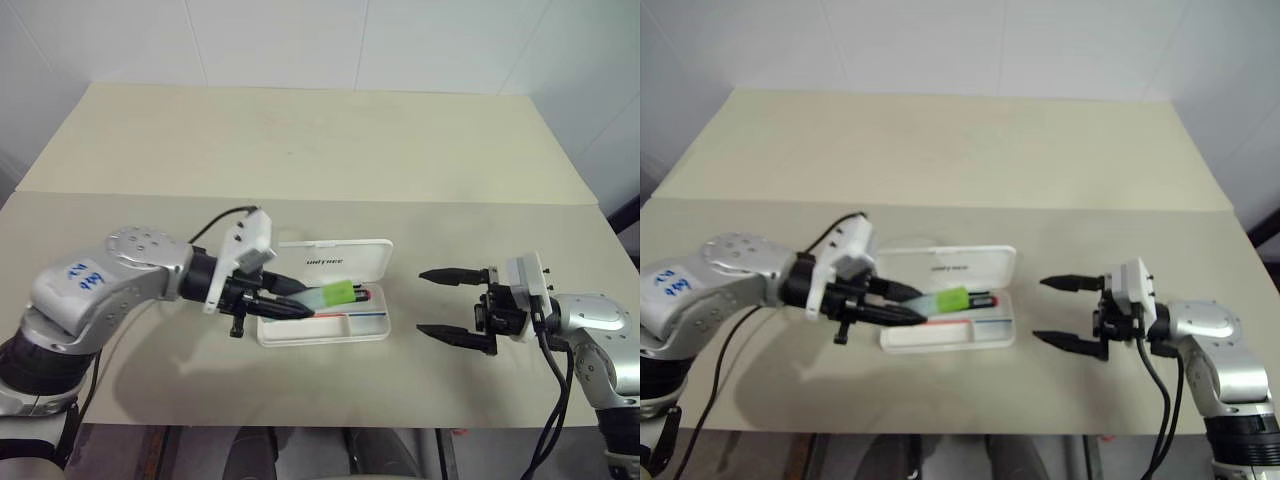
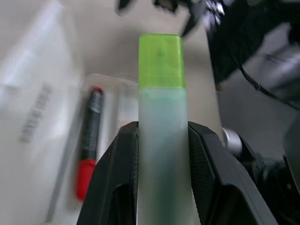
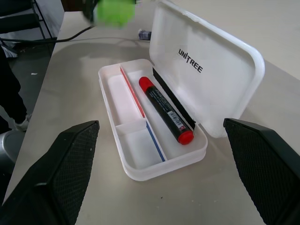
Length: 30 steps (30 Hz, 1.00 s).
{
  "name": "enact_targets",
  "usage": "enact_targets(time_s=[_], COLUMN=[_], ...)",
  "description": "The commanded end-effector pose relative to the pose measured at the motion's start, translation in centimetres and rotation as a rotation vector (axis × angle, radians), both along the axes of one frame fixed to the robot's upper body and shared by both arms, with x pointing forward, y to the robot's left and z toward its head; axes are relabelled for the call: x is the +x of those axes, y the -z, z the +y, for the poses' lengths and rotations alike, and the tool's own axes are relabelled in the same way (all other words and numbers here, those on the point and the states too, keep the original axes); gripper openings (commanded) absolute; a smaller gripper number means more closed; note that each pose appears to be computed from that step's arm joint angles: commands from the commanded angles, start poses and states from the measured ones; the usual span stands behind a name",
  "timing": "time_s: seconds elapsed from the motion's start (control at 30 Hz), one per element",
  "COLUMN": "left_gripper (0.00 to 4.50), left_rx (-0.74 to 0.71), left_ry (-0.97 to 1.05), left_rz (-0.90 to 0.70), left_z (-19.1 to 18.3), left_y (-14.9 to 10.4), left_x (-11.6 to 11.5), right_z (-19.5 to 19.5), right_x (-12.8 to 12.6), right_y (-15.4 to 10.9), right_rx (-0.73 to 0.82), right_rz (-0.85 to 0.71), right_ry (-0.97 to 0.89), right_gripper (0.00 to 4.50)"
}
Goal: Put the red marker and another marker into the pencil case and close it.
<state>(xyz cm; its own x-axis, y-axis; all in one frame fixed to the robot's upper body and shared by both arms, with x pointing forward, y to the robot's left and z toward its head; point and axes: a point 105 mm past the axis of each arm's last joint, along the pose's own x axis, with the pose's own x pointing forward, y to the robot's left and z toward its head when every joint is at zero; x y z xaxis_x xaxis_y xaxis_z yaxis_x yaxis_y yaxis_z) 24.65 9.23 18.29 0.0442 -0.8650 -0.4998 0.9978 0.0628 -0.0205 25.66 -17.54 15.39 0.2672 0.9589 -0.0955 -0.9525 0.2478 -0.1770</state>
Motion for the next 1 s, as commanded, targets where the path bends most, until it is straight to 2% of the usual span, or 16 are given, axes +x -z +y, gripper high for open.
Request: enact_targets(time_s=[0.03,0.5,0.77,1.0], left_gripper=[1.07,1.07,1.07,1.07], left_rx=[0.057,0.174,0.203,0.251], left_ry=[0.027,0.083,0.002,-0.018], left_rz=[-0.074,-0.101,-0.116,-0.108], left_z=[-0.3,-0.9,-0.8,-0.6], left_y=[0.6,3.0,3.6,3.9], left_x=[0.4,0.0,1.2,1.1], right_z=[-0.6,-0.5,-0.4,-0.4], right_x=[0.0,0.0,0.0,0.0], right_y=[-1.0,-0.5,-0.4,-0.4], right_rx=[-0.001,-0.003,-0.003,-0.004], right_rz=[-0.052,-0.052,-0.053,-0.054], right_ry=[0.02,0.054,0.06,0.063], right_gripper=[4.5,4.5,4.5,4.5])
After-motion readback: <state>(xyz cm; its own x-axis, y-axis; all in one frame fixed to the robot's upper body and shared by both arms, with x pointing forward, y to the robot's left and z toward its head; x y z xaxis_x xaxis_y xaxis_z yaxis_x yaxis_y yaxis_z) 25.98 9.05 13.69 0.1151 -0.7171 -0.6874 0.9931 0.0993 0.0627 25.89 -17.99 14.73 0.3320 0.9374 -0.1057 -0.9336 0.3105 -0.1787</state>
